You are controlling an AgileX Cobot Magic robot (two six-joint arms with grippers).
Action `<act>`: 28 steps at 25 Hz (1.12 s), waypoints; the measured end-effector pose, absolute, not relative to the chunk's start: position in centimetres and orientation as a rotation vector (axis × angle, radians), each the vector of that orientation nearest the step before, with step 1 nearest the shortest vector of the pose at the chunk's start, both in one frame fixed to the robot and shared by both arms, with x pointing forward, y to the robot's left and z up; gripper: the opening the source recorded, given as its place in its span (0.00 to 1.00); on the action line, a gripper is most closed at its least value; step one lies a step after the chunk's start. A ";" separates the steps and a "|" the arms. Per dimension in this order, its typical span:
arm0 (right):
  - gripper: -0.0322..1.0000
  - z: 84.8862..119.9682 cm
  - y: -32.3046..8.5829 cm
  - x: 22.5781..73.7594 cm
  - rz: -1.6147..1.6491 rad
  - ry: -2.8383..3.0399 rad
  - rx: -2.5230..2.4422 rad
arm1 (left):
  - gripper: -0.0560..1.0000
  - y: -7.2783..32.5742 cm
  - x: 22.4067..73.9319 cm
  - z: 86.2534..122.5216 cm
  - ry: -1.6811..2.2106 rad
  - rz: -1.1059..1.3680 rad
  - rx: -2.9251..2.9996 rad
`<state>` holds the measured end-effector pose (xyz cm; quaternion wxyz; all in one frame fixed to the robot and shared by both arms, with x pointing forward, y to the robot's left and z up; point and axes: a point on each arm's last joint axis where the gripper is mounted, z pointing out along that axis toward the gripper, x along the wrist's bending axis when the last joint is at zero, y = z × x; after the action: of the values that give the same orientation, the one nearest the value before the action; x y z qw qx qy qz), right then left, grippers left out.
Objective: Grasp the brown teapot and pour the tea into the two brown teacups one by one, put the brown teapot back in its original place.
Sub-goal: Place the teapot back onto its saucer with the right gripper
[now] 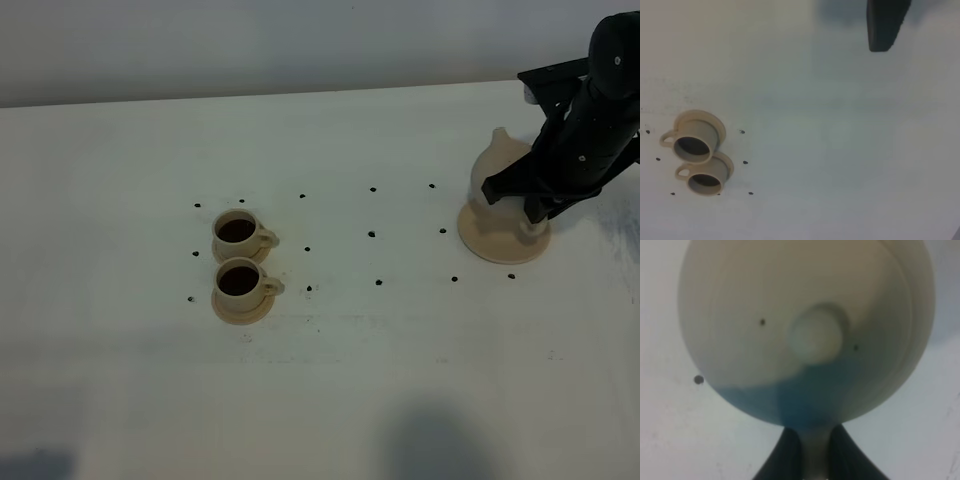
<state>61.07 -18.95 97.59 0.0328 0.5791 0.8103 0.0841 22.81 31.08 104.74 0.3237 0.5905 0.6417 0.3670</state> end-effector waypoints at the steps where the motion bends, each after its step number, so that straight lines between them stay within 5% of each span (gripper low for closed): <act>1: 0.16 97.1 -18.9 61.1 0.243 2.502 1.788 | 0.63 31.1 22.8 104.7 1.684 0.963 1.549; 22: 0.16 93.2 -18.7 62.0 0.166 2.537 1.815 | 0.63 31.1 22.8 104.7 1.684 0.963 1.549; 28: 0.31 93.2 -18.7 62.0 0.173 2.535 1.818 | 0.63 31.1 22.8 104.7 1.684 0.963 1.549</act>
<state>62.01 -18.67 93.18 0.0084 0.5819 0.8113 0.0555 22.81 31.08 104.74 0.3237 0.5905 0.6417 0.3670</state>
